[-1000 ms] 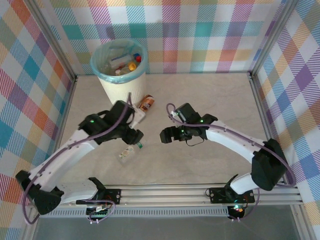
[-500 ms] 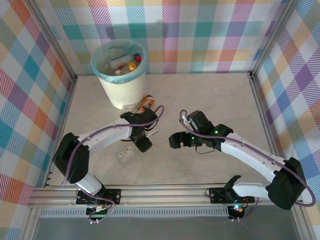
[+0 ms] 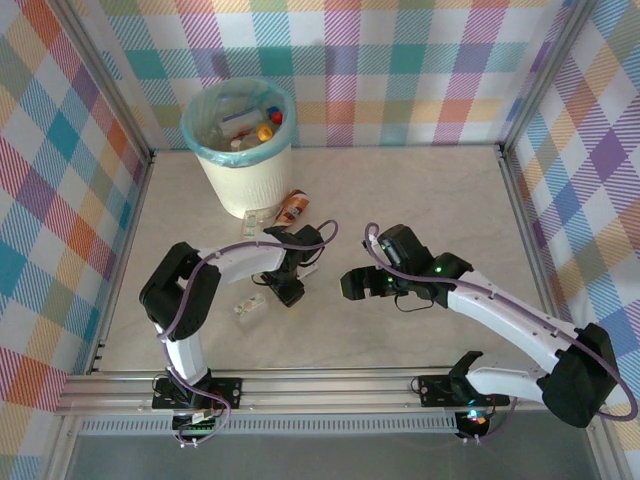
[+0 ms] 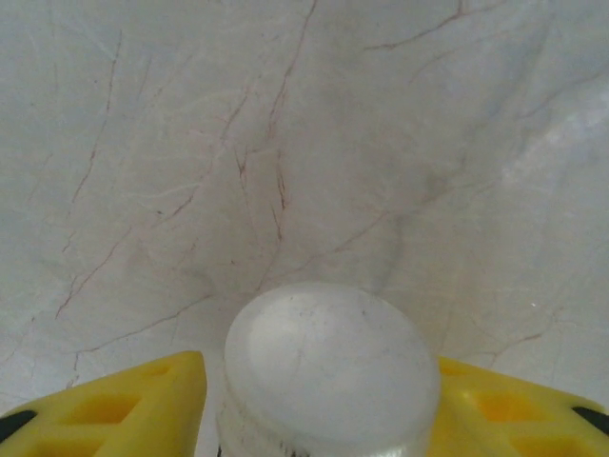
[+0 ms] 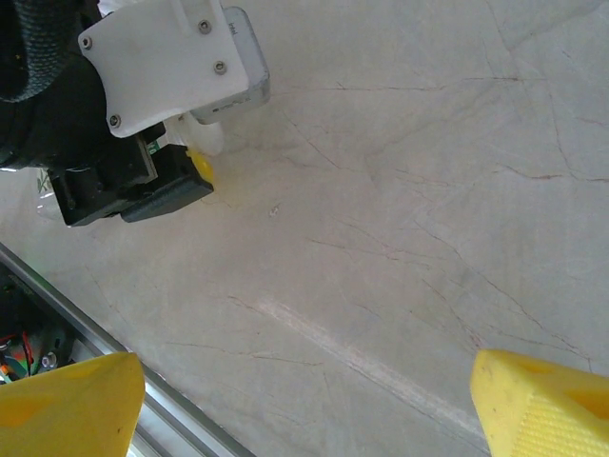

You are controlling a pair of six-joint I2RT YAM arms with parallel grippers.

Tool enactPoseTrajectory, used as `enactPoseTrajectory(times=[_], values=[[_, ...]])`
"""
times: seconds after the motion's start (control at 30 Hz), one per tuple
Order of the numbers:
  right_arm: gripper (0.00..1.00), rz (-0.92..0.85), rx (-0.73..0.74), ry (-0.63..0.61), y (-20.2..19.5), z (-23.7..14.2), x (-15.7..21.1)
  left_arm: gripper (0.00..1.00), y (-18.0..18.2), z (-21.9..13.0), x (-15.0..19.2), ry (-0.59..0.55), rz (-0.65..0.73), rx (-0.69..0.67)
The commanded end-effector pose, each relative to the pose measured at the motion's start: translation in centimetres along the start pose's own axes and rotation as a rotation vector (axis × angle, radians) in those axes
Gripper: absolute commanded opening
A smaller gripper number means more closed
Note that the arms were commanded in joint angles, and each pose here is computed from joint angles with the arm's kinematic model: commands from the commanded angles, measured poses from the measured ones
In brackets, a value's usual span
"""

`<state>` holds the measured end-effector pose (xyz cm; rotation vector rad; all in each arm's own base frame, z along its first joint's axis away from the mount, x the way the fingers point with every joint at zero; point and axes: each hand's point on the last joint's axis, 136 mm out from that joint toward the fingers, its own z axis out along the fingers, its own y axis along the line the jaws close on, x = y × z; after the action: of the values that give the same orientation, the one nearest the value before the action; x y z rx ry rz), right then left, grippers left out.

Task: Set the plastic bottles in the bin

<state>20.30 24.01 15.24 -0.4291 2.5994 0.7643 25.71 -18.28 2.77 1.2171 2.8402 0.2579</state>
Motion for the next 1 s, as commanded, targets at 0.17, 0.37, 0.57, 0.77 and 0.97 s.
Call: enactPoseTrajectory(times=[0.17,0.37,0.57,0.77,0.97], values=[[0.89,0.002,0.006,-0.008,-0.2,0.2,0.0,0.40,1.2,-0.2,-1.0,-0.012,-0.031,-0.023],[0.89,-0.004,0.002,-0.021,0.2,0.0,-0.7,0.31,2.0,-3.0,-1.5,-0.077,-0.054,-0.012],[0.89,-0.035,-0.020,-0.066,1.8,-1.4,-3.0,0.11,2.3,-11.2,-2.9,-0.266,-0.072,0.065],[0.88,-0.073,-0.076,-0.180,4.6,-4.1,-7.0,0.00,4.2,-25.0,-4.0,-0.647,-0.126,0.079],[0.87,-0.141,-0.147,-0.352,8.0,-7.0,-12.3,0.00,10.8,-37.3,-3.8,-0.976,-0.290,-0.120]])
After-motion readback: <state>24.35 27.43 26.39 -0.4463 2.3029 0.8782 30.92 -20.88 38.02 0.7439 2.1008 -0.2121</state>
